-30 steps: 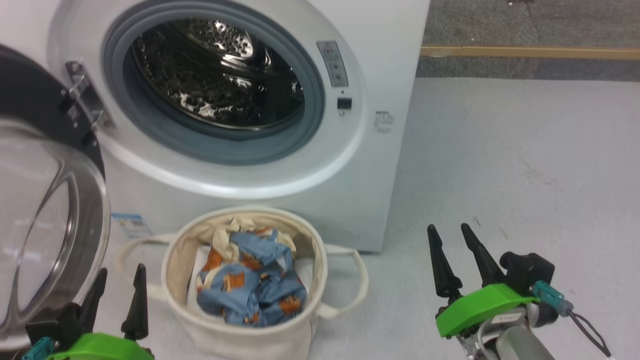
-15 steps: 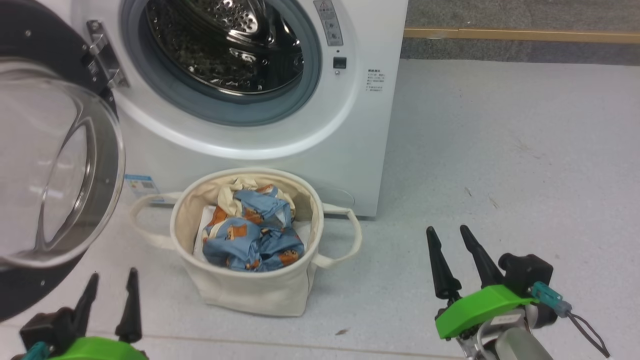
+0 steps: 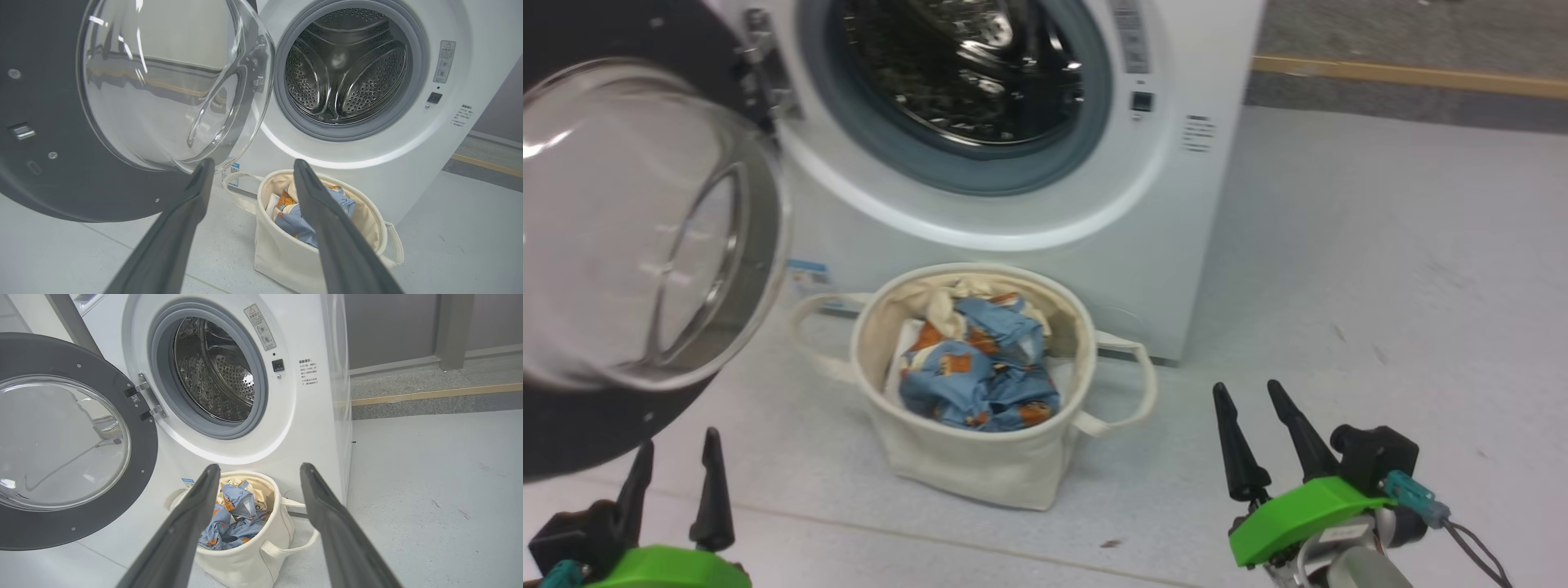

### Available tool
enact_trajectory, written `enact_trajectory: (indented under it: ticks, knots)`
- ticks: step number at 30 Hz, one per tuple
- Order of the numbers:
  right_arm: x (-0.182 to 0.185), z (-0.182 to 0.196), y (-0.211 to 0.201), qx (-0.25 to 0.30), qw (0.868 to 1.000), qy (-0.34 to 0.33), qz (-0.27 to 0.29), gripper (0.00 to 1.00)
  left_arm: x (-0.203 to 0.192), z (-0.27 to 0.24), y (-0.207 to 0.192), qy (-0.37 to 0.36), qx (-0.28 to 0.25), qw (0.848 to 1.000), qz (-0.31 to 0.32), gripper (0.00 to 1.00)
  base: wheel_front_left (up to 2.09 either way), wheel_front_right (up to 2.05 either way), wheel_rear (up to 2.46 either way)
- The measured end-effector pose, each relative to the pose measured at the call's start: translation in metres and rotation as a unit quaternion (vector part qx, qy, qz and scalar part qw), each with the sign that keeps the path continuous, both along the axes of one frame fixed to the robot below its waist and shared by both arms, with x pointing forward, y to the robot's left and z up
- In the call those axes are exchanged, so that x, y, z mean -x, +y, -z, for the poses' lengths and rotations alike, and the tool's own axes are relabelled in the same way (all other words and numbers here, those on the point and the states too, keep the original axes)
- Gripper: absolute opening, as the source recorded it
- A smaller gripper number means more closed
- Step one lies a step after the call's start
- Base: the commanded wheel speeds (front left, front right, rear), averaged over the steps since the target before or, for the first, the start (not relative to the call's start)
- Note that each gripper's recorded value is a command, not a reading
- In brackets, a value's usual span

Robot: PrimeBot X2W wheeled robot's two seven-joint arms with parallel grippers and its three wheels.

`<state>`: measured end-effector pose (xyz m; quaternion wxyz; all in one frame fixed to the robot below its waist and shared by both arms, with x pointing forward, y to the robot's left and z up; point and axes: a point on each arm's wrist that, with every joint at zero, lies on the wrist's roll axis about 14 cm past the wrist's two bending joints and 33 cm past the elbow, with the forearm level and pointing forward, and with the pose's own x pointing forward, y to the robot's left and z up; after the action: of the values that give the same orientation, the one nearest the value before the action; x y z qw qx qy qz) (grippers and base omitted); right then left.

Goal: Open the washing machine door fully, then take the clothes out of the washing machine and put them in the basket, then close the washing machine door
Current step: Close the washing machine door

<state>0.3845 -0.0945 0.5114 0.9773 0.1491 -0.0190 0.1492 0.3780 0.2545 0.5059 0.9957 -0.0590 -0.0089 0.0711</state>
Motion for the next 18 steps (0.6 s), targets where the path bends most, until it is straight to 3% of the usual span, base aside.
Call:
enact_trajectory:
  ticks: [10,18]
  knots:
    - [-0.005,-0.003,0.059,-0.003,0.996,-0.002,-0.084,1.0,0.054,0.0,0.056,-0.003,0.002,0.995,-0.096,1.0,0.0,0.0,0.0]
    - [0.001,0.0,0.112,-0.002,0.987,0.005,-0.16,1.0,0.106,-0.006,0.099,-0.013,0.005,0.983,-0.181,1.0,0.0,0.0,0.0]
